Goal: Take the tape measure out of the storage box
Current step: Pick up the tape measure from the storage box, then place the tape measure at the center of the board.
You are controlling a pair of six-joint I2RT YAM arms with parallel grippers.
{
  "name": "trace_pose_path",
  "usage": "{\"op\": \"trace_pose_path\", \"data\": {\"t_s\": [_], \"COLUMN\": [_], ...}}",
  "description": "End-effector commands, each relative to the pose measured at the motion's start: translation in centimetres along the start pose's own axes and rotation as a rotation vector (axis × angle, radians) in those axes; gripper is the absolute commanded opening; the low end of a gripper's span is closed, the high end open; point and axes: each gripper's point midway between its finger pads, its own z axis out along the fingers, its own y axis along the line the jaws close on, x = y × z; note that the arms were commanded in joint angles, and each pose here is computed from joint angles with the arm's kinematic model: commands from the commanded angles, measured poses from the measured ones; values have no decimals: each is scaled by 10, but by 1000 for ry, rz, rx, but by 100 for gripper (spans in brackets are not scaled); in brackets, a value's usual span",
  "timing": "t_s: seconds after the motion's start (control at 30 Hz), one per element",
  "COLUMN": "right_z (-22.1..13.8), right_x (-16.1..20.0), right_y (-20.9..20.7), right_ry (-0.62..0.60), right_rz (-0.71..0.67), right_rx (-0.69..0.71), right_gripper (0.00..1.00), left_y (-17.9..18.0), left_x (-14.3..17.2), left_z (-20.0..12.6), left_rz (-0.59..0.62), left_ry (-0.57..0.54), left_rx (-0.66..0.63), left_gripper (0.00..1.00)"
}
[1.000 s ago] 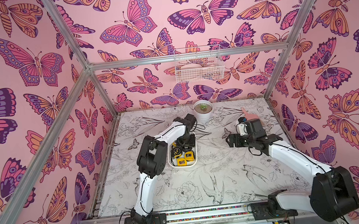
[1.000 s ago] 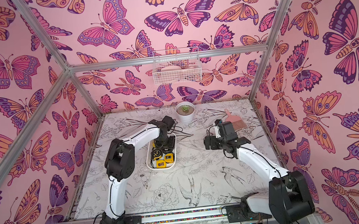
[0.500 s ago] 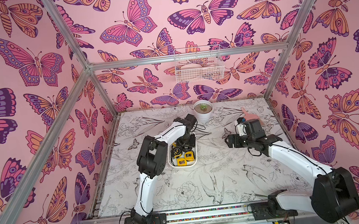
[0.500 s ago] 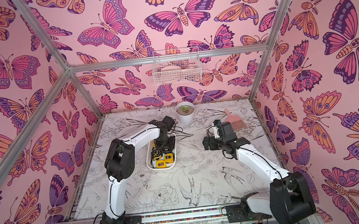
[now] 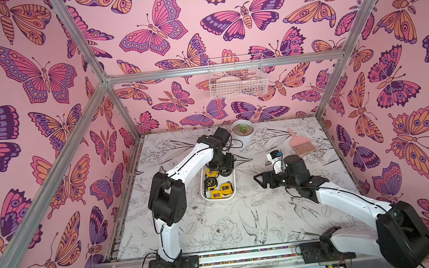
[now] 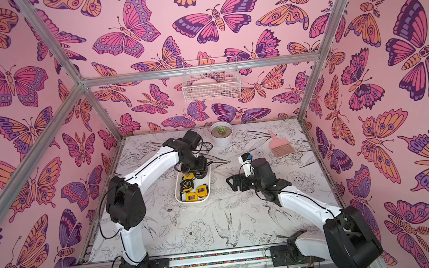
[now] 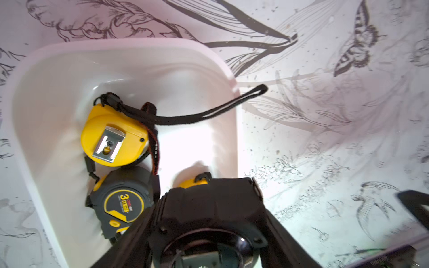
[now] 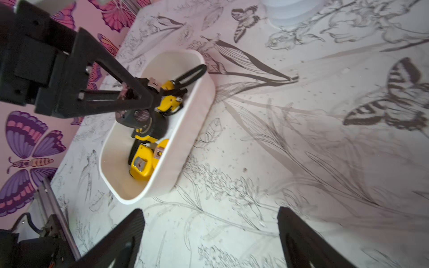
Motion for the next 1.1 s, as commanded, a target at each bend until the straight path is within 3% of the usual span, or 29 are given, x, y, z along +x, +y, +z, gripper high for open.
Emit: {"op": "trace_pose_path", "data": {"t_s": [0.0, 0.1, 0.3, 0.5, 0.67, 0.83, 1.0, 1.07], "right_z": [12, 23, 47, 45, 54, 66, 66, 65], "right_x": [-31, -42, -48, -64, -73, -75, -73, -74], "right_y": [22, 43, 76, 70, 74, 79, 77, 79], "right_ry": [-198, -316, -369, -535, -551, -531, -529, -529], "right_rz": [-7, -64, -64, -5, 53, 86, 92, 88], "right_rx": [-70, -113, -220, -211, -239, -272, -266, -272], "right_gripper": [92, 91, 90, 88, 86, 68, 32, 23], "left_y": [-16, -31, -50, -53, -57, -60, -59, -60], "left_x": [4, -3, -13, -11, -7, -5, -6, -7], "left_z": [-11, -20, -26, -26, -25, -25, -28, -31], "left_rz": [-62, -99, -155, -185, -190, -180, -169, -163], "left_ry": [24, 11, 12, 5, 11, 11, -3, -9], "left_rx": [94, 173, 243, 240, 237, 237, 232, 238], "left_gripper": [18, 19, 19, 19, 20, 20, 23, 32]}}
